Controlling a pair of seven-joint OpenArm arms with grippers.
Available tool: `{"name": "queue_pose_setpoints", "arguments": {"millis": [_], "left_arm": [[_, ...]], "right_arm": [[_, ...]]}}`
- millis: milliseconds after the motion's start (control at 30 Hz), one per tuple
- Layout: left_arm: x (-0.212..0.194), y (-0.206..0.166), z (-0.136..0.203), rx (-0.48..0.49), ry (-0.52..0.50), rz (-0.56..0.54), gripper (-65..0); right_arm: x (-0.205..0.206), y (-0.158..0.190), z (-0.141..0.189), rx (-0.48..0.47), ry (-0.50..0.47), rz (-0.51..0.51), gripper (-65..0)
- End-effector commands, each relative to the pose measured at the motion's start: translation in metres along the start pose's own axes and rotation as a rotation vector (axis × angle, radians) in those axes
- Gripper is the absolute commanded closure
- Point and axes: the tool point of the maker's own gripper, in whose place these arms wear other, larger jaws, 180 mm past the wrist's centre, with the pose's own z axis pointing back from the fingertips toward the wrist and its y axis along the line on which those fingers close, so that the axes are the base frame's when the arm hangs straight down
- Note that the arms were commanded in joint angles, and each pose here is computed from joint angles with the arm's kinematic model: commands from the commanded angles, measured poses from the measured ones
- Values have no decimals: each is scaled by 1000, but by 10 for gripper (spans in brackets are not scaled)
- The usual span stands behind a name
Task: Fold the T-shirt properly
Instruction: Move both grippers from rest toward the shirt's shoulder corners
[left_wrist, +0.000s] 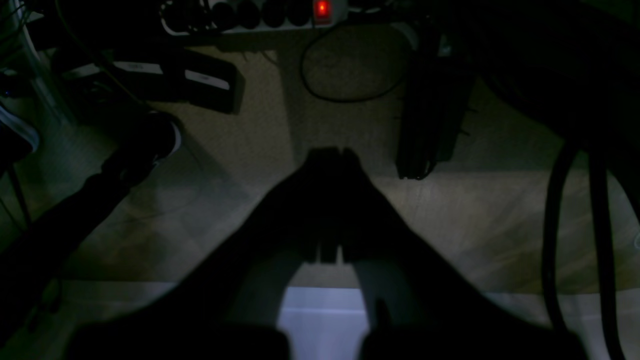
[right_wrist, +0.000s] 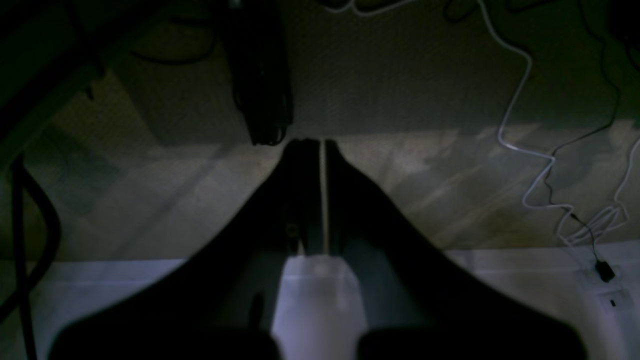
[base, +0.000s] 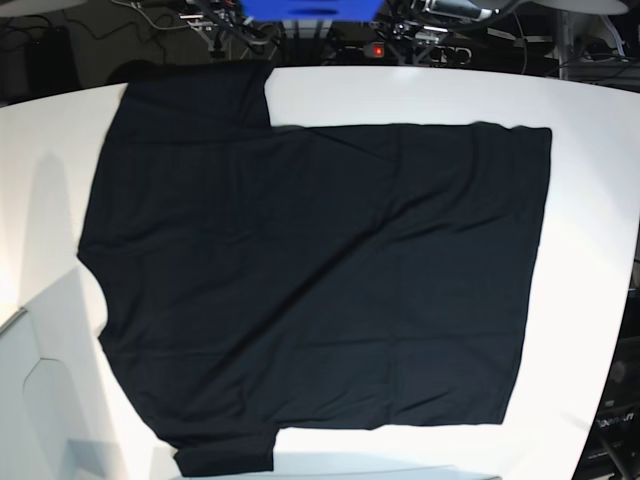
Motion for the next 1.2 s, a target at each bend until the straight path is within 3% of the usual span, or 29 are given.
{"name": "queue_pose_setpoints", "arguments": {"millis": [0,667,767,967,1167], "left_arm": [[-1,4,0,11,0,3,0],[-1,4,0,11,0,3,0],[-20,4,0,10,19,0,0],[-35,22,16,25,-159,-26,0],[-44,38,64,31,-315,-85,0]], "right_arm": [[-3,5,0,26,6,0,0],[-12,5,0,26,17,4,0],[-17,4,1,25,-4,3,0],[-38,-1,15,18,-104,-2,0],[-53,-10,56,5,-237,3,0]]}}
